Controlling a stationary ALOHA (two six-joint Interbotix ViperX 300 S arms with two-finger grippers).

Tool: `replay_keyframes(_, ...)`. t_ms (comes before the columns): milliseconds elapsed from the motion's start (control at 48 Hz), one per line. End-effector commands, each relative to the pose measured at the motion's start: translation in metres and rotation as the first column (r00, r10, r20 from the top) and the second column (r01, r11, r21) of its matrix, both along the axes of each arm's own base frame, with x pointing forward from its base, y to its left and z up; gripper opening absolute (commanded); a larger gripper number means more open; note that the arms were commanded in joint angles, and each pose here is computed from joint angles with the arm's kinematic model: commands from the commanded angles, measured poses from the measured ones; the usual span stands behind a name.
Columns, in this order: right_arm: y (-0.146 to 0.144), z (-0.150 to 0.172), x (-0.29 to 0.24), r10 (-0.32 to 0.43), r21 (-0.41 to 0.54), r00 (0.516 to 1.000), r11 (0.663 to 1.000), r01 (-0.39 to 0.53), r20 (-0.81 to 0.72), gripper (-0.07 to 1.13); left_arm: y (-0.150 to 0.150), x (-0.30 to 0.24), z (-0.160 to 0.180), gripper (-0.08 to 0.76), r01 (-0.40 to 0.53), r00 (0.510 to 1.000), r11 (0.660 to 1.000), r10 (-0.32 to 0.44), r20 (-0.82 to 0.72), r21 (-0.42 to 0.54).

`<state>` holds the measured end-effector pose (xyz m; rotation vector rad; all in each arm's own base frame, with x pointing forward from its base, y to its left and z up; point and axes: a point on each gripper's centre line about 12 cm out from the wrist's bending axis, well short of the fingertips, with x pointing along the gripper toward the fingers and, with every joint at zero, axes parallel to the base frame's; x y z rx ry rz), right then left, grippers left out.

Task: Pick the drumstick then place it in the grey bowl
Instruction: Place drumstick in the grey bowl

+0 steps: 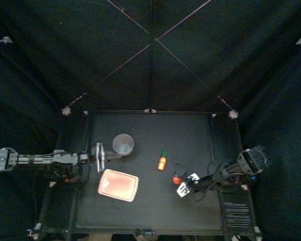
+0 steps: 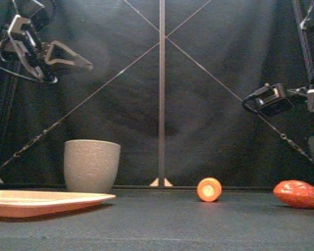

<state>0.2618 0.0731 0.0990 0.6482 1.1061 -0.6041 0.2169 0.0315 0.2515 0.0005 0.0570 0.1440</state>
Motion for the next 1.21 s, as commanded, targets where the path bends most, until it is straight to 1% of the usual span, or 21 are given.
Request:
replay_keyframes(21,0.000,0.016,0.011,0.020,-0.006,0.998,1.000,-0.019,0.058,0.51,0.001,0.002,0.007,-0.028,-0.004,1.000,1.000,0.004,0.025,0.007)
replay_keyframes(167,-0.014,0.045,0.032,0.080,-0.093,0.983,0.994,-0.065,0.168,0.51,0.001,0.002,0.008,-0.028,-0.004,1.000,1.000,0.004,0.028,0.007)
replay_keyframes(271,-0.036,0.078,0.048,0.140,-0.203,0.950,0.976,-0.084,0.279,0.51,0.001,0.002,0.008,-0.028,-0.004,1.000,1.000,0.004,0.028,0.007)
replay_keyframes(417,-0.076,0.117,0.065,0.224,-0.365,0.893,0.928,-0.073,0.390,0.51,0.001,0.002,0.009,-0.028,-0.004,0.999,1.000,0.004,0.031,0.008)
replay_keyframes(479,-0.095,0.130,0.073,0.262,-0.420,0.867,0.905,-0.069,0.423,0.51,0.001,0.002,0.010,-0.028,-0.004,0.999,1.000,0.004,0.042,0.009)
replay_keyframes(542,-0.113,0.141,0.081,0.293,-0.455,0.843,0.888,-0.065,0.452,0.51,0.001,0.002,0.012,-0.028,-0.004,0.999,1.000,0.004,0.054,0.011)
replay_keyframes(604,-0.129,0.147,0.091,0.319,-0.472,0.820,0.879,-0.069,0.475,0.51,0.001,0.002,0.012,-0.028,-0.004,0.998,1.000,0.004,0.059,0.012)
replay_keyframes(646,-0.141,0.150,0.099,0.334,-0.472,0.804,0.879,-0.077,0.492,0.51,0.001,0.002,0.011,-0.028,-0.004,0.998,1.000,0.004,0.059,0.012)
replay_keyframes(812,-0.165,0.151,0.133,0.381,-0.457,0.759,0.881,-0.124,0.529,0.51,0.001,0.002,0.011,-0.028,-0.004,0.998,1.000,0.004,0.057,0.011)
replay_keyframes(917,-0.173,0.144,0.160,0.425,-0.459,0.734,0.871,-0.173,0.530,0.51,0.001,0.001,0.010,-0.028,-0.004,0.998,1.000,0.004,0.056,0.011)
replay_keyframes(1042,-0.178,0.141,0.190,0.480,-0.479,0.699,0.850,-0.220,0.530,0.51,0.001,0.001,0.009,-0.028,-0.003,0.999,1.000,0.002,0.054,0.009)
replay_keyframes(1208,-0.183,0.142,0.222,0.534,-0.512,0.659,0.821,-0.254,0.529,0.51,0.000,0.001,0.008,-0.028,0.001,0.999,1.000,-0.002,0.051,0.012)
